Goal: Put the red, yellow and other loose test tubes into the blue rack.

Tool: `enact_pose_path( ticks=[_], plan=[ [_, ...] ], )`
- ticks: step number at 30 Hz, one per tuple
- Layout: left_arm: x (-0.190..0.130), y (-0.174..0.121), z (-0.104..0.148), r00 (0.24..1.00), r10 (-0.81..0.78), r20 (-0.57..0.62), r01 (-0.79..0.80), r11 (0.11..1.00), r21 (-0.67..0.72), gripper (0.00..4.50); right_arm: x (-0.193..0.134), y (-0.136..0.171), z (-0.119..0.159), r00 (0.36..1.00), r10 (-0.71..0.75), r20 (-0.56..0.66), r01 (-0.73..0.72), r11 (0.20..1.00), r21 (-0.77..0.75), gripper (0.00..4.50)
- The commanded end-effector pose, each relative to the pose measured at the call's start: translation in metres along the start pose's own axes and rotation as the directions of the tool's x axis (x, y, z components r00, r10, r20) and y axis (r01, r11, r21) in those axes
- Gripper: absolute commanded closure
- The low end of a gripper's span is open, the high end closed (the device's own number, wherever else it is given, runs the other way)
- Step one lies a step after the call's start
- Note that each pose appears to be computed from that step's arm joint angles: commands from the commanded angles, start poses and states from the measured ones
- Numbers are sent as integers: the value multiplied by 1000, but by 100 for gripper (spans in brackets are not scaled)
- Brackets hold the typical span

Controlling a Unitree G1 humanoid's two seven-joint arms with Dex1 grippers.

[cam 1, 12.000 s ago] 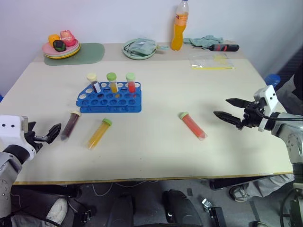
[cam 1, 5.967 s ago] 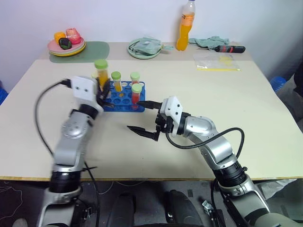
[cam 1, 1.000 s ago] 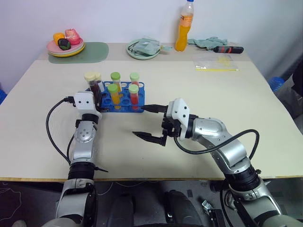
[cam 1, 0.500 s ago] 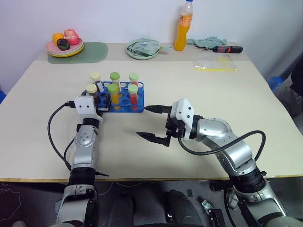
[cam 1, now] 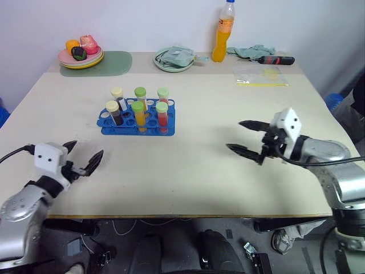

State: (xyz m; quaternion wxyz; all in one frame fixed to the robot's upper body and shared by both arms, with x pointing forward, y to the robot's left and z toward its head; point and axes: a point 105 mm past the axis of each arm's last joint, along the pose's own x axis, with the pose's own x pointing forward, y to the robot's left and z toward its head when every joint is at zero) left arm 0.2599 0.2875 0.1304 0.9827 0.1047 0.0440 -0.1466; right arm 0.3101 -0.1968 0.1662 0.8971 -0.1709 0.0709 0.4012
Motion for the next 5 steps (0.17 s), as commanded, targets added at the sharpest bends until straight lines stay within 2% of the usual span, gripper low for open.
enact_pose_path(
  ticks=[1, 5],
  plan=[
    [-4, -3, 14, 998, -51, 25, 50, 999, 22, 6, -14, -9, 1, 1000, -29, 6, 29, 999, -27, 2],
    [1, -7, 14, 998, -46, 35, 46, 999, 23, 6, -14, -10, -4, 999, -34, -2, 34, 999, -26, 2]
  ],
)
